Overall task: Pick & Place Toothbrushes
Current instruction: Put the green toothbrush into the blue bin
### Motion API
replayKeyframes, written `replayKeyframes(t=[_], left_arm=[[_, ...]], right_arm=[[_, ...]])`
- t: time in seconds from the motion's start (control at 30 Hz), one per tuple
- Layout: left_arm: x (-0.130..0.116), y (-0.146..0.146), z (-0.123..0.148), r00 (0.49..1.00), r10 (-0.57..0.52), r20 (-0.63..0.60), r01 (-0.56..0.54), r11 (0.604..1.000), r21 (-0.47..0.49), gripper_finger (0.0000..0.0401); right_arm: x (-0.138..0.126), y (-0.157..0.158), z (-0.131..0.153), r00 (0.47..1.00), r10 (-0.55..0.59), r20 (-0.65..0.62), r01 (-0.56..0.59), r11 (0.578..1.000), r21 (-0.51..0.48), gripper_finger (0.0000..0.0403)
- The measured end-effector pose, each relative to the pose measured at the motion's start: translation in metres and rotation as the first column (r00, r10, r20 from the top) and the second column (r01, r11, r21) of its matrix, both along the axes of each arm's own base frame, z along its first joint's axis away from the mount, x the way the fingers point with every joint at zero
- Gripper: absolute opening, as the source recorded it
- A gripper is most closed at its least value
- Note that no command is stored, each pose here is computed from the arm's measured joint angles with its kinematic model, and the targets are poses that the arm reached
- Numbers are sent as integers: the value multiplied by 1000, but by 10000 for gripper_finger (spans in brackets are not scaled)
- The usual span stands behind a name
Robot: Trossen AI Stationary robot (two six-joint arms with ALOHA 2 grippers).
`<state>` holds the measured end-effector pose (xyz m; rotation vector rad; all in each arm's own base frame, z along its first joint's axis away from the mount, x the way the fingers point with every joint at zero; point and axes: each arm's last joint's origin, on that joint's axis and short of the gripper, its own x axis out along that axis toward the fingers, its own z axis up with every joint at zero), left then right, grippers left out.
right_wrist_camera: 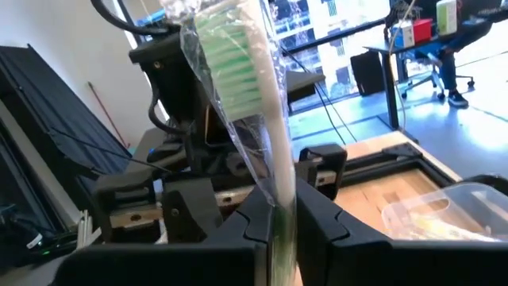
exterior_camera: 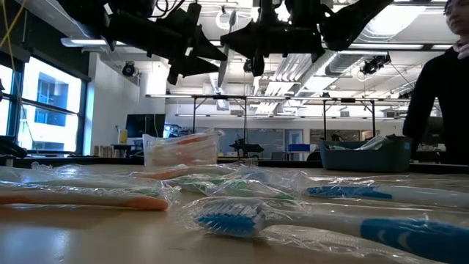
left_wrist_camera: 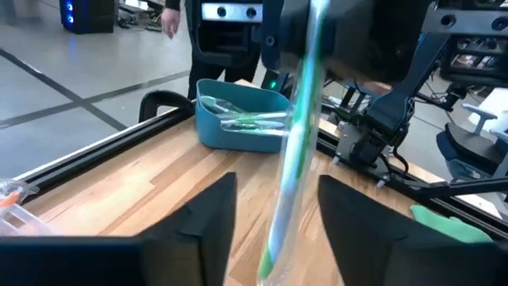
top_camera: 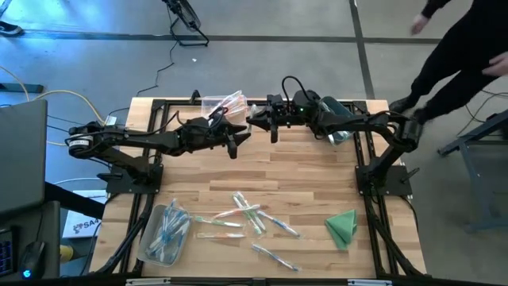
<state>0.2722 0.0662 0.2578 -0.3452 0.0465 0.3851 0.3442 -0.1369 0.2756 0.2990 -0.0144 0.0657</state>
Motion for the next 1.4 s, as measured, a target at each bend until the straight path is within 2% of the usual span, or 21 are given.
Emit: replayKeyframes(t=[0.13, 0.27, 0.4, 0.5, 0.57, 0.7, 0.8, 0.9, 1.0, 1.2, 1.4], left_arm=[[0, 0, 0, 1000, 6, 1, -6, 1000, 1, 205], [-2, 0, 4, 1000, 6, 19, -6, 1000, 5, 215], [-2, 0, 4, 1000, 6, 17, -6, 1000, 4, 216], [-3, -1, 6, 1000, 5, 29, -6, 1000, 7, 216], [-3, -1, 6, 1000, 5, 26, -6, 1000, 6, 216], [-3, -1, 6, 1000, 5, 27, -5, 1000, 6, 216], [-3, -1, 6, 1000, 5, 30, -5, 1000, 6, 216], [-3, -1, 7, 999, 5, 35, -5, 1000, 8, 216], [-3, -1, 7, 999, 5, 37, -5, 1000, 8, 216], [-3, -1, 7, 999, 4, 36, -5, 1000, 8, 216], [-3, -1, 7, 999, 4, 36, -4, 1000, 8, 216]], right_arm=[[-3, -3, 0, 1000, -11, -20, 11, 1000, 10, 19], [-19, -15, 10, 996, -63, -60, 64, 998, 9, 19], [-43, -24, 22, 972, -184, -146, 178, 983, -52, 19], [-64, -27, 30, 924, -303, -233, 278, 951, -134, 19], [-79, -27, 35, 871, -396, -290, 349, 915, -202, 19], [-107, -28, 38, 725, -561, -401, 451, 825, -340, 19], [-123, -28, 37, 612, -636, -470, 479, 771, -420, 19], [-136, -32, 29, 488, -673, -556, 470, 739, -482, 19], [-150, -36, 20, 373, -674, -637, 435, 734, -522, 19], [-168, -46, 7, 227, -643, -731, 374, 751, -544, 19], [-176, -59, -6, 153, -599, -786, 303, 785, -540, 19]])
